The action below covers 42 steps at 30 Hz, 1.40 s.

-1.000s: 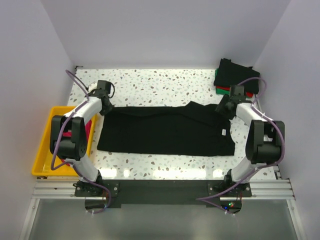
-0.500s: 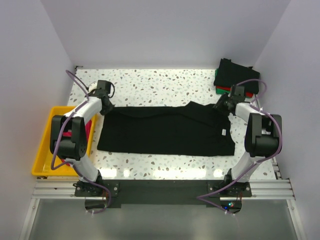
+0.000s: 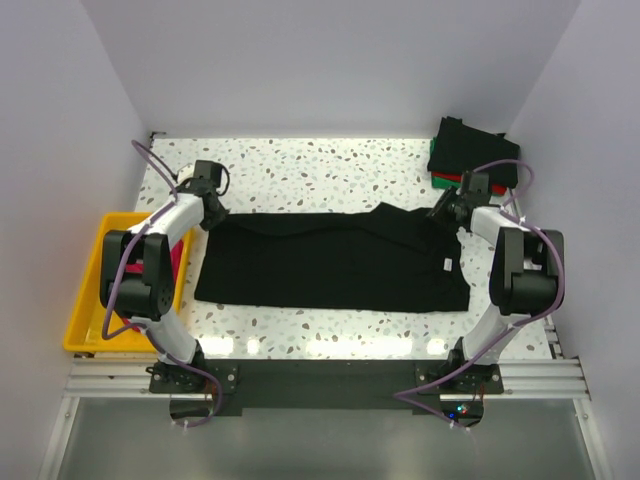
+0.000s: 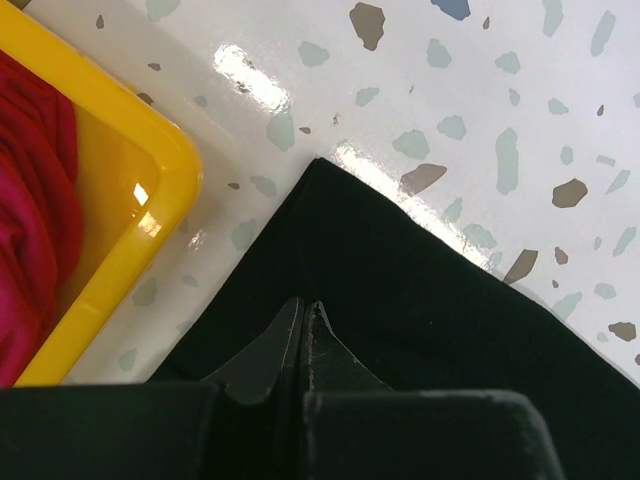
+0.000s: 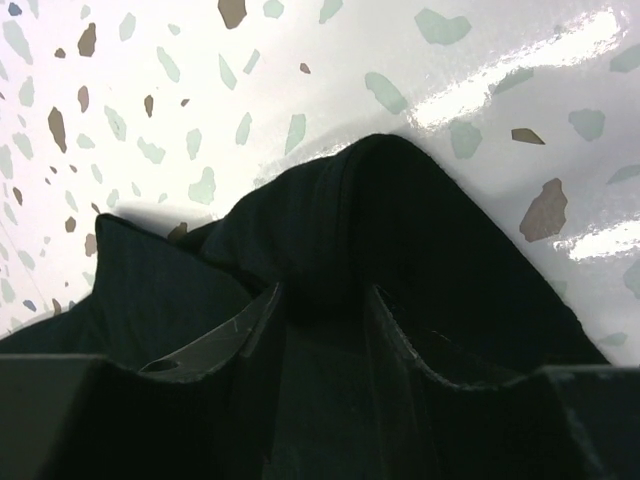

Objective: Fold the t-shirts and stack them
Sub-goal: Fold the tshirt

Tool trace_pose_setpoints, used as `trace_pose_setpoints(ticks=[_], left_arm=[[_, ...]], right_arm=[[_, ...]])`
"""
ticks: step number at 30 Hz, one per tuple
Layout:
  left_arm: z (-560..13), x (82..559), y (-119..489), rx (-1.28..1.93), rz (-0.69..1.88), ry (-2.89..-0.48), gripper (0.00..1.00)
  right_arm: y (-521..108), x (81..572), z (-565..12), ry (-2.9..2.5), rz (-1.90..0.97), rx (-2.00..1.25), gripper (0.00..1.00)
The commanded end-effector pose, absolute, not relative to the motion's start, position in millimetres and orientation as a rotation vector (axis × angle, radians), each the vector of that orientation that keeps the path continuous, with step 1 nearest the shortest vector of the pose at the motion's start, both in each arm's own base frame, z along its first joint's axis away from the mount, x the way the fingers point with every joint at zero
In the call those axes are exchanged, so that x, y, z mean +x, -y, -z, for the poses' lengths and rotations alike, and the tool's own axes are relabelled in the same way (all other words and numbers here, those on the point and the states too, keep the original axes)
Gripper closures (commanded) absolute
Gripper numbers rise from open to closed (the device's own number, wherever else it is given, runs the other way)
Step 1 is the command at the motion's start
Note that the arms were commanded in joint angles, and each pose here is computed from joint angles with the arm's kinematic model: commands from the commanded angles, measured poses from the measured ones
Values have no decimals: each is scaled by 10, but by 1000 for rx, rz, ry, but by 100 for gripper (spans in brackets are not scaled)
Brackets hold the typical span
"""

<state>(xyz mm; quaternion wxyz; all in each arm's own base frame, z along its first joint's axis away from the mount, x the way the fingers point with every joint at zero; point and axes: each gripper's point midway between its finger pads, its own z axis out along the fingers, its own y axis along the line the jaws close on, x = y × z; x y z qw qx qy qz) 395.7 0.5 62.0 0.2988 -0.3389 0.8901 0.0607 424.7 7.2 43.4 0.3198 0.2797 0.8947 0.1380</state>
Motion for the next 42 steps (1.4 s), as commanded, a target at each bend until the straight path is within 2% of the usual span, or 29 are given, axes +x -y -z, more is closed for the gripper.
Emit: trace_pose_setpoints(ticks=[1, 4, 27, 32, 38, 42], left_arm=[[-674, 4044, -27, -914, -133, -2326, 100], [-680, 4041, -28, -912, -133, -2326, 100], [-620, 4037, -20, -912, -136, -2342, 100], [-634, 4038, -20, -912, -133, -2338, 100], [-622, 4028, -17, -917, -131, -2337, 100], [-619, 4024, -17, -919, -130, -2337, 100]], right_arm=[[-99, 4236, -612, -2321, -384, 701, 58], [-105, 4206, -587, -2336, -384, 702, 54], [-225, 3989, -567, -2391, -369, 674, 56], [-225, 3989, -599, -2389, -367, 681, 85], [-228, 3987, -719, -2383, -368, 657, 96], [-232, 3975, -745, -2380, -371, 650, 98]])
